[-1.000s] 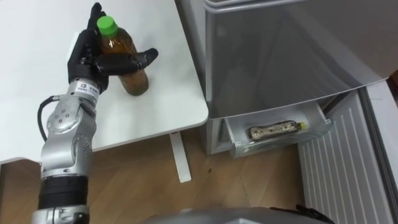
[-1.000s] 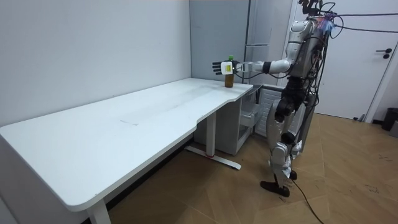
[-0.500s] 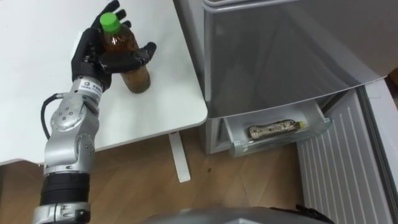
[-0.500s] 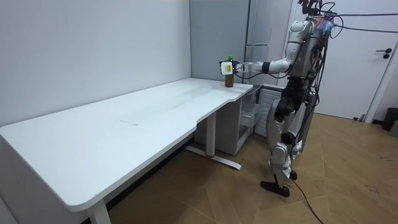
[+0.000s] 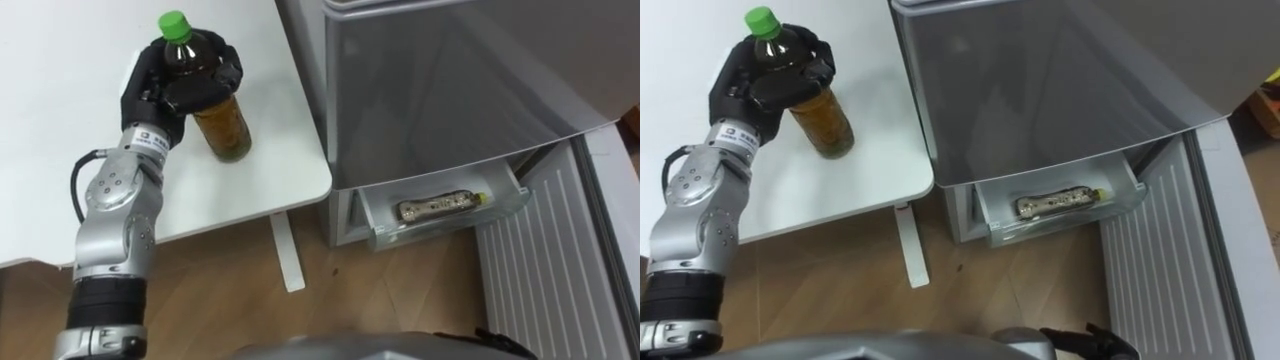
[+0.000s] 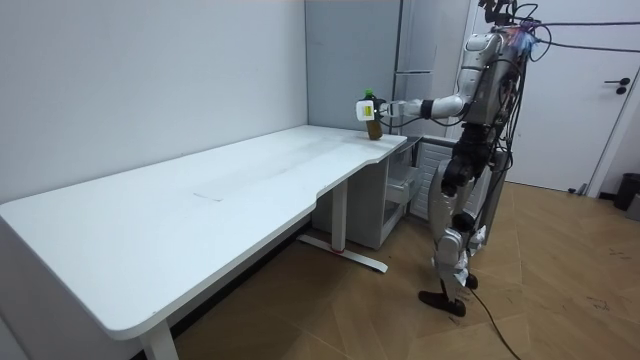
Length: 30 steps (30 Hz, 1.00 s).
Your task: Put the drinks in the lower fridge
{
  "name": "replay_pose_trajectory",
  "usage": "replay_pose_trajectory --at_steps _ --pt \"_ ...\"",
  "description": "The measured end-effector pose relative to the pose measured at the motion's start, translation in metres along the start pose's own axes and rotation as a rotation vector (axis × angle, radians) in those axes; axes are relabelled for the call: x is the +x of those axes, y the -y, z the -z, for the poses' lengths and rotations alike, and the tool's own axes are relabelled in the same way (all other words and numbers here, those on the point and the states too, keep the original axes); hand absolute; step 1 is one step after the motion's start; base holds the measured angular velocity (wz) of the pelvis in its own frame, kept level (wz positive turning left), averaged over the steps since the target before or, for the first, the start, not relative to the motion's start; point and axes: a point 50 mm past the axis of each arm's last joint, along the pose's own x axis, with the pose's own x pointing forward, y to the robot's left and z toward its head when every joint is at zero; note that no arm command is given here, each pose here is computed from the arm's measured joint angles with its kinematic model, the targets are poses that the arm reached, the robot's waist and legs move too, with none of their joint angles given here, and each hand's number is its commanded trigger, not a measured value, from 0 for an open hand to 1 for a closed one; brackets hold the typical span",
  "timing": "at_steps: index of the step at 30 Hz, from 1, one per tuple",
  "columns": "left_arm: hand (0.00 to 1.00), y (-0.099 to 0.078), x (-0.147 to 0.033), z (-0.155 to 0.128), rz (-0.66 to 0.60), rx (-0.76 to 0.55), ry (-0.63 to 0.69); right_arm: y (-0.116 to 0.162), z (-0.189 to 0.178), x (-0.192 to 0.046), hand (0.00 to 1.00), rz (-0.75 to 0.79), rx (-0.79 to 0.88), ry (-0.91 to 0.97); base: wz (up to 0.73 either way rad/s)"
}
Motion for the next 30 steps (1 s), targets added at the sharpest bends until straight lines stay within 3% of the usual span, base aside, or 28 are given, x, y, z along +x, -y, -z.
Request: replay_pose_trajectory --at_steps 9,18,25,30 --pt "1.00 0.006 0.002 -0.005 0.014 0.027 0.014 -0.001 -0.007 0.001 0.00 -0.007 -0.042 -0.008 0.02" --pt "1.00 0.021 0.002 -0.017 0.077 0.039 0.065 -0.013 -0.031 0.005 0.00 -0.037 -0.208 0.020 -0.02" --pt "1.00 0.047 -0.001 -0.036 0.204 0.042 0.148 -0.049 -0.053 0.007 0.00 -0.159 -0.388 0.106 0.07" --pt "1.00 0.058 -0.002 -0.035 0.288 0.012 0.145 -0.071 -0.059 0.006 0.00 -0.248 -0.506 0.122 0.05"
